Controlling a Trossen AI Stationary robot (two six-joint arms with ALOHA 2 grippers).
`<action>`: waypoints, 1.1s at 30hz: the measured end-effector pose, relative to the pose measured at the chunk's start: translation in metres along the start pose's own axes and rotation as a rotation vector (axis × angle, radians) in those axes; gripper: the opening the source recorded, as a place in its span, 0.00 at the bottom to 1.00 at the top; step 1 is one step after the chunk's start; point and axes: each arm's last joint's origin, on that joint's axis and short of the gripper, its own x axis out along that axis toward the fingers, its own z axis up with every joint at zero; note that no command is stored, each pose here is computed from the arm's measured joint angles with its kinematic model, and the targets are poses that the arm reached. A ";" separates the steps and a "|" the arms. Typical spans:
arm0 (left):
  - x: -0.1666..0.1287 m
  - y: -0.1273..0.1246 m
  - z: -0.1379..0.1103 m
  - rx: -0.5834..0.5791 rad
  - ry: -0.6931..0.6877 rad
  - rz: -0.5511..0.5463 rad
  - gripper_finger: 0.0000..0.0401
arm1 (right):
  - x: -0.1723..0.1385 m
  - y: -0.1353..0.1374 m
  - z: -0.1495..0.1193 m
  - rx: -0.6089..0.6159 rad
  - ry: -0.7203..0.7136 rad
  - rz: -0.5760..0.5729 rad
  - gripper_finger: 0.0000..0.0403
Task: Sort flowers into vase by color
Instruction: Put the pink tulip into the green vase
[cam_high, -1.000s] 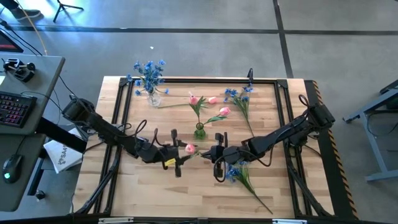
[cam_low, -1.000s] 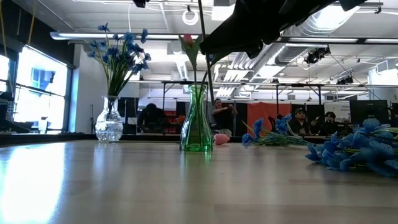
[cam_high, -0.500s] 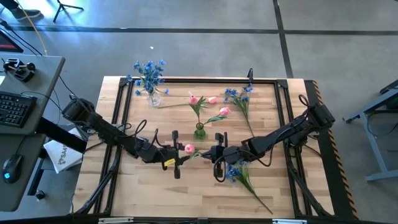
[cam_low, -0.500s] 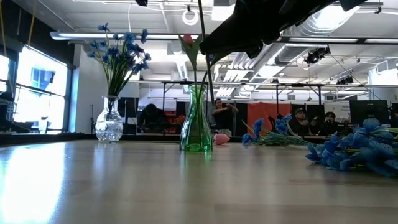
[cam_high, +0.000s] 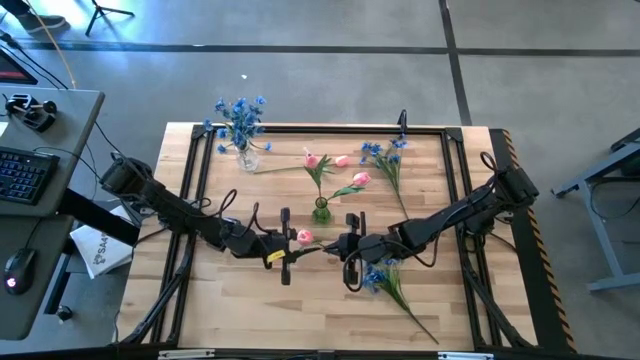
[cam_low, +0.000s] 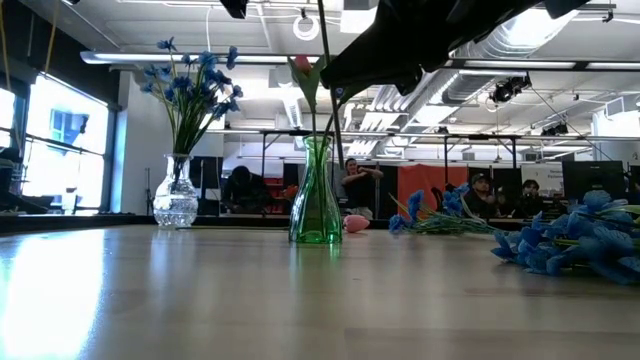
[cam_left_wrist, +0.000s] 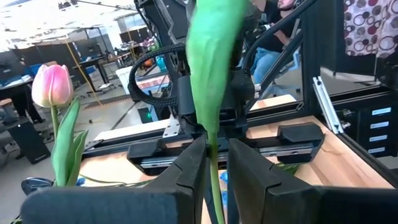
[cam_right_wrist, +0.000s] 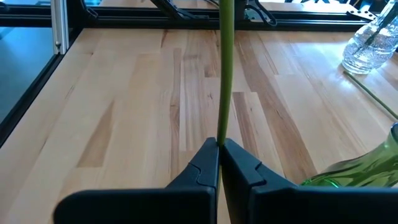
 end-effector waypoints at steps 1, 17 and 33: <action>0.000 0.000 0.000 0.000 0.000 0.000 0.14 | 0.000 0.000 0.000 0.000 0.000 0.000 0.00; 0.000 0.000 -0.001 0.015 0.007 -0.002 0.01 | 0.000 0.000 -0.001 -0.017 0.007 0.000 0.05; -0.026 0.043 0.039 0.012 -0.006 0.388 0.00 | -0.047 -0.018 -0.013 0.024 0.247 -0.334 0.39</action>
